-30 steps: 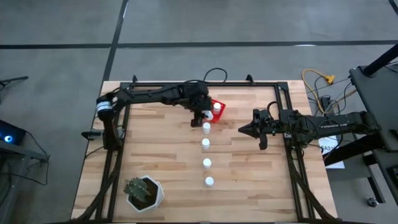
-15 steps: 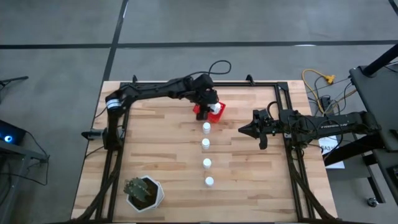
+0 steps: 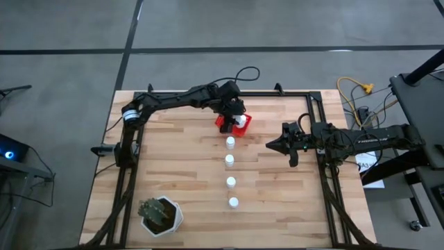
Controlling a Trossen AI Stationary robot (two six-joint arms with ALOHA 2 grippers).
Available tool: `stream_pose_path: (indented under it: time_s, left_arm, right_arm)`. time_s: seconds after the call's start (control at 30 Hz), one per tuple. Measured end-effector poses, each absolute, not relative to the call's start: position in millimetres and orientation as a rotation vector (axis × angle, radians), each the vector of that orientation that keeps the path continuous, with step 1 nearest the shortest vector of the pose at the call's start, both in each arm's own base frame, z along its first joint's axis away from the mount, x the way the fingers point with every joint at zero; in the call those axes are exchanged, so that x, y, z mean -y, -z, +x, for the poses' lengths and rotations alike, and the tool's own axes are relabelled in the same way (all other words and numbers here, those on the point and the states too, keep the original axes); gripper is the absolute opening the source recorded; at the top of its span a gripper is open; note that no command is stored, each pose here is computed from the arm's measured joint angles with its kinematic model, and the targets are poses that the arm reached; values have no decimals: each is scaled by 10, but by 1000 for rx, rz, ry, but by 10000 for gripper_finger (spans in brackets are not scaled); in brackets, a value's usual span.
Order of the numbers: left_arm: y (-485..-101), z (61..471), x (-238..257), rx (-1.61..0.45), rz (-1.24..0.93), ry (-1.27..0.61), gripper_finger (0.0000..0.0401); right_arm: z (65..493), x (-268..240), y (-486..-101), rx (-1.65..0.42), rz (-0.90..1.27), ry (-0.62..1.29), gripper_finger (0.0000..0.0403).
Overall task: Pick and place pill bottles into a basket
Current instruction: Put the white pill bottle into the red bin
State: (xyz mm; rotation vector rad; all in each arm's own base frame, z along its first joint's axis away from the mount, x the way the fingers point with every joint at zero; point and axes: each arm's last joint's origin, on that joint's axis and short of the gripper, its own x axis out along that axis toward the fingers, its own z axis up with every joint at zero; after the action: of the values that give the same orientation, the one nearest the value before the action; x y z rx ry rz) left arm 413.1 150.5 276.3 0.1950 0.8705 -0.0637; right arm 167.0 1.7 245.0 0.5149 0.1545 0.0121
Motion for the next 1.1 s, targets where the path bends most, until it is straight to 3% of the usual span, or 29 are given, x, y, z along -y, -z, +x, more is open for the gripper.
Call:
stream_pose_path:
  time_s: [0.83, 1.1]
  left_arm:
    - [-2672, 4134, -1469, -871, 290, 181, 140]
    - [-2617, 4157, -1509, -893, 39, 23, 140]
  right_arm:
    - [1670, -16, -2450, -154, 497, -10, 9]
    - [1671, -16, -2449, -155, 497, -10, 8]
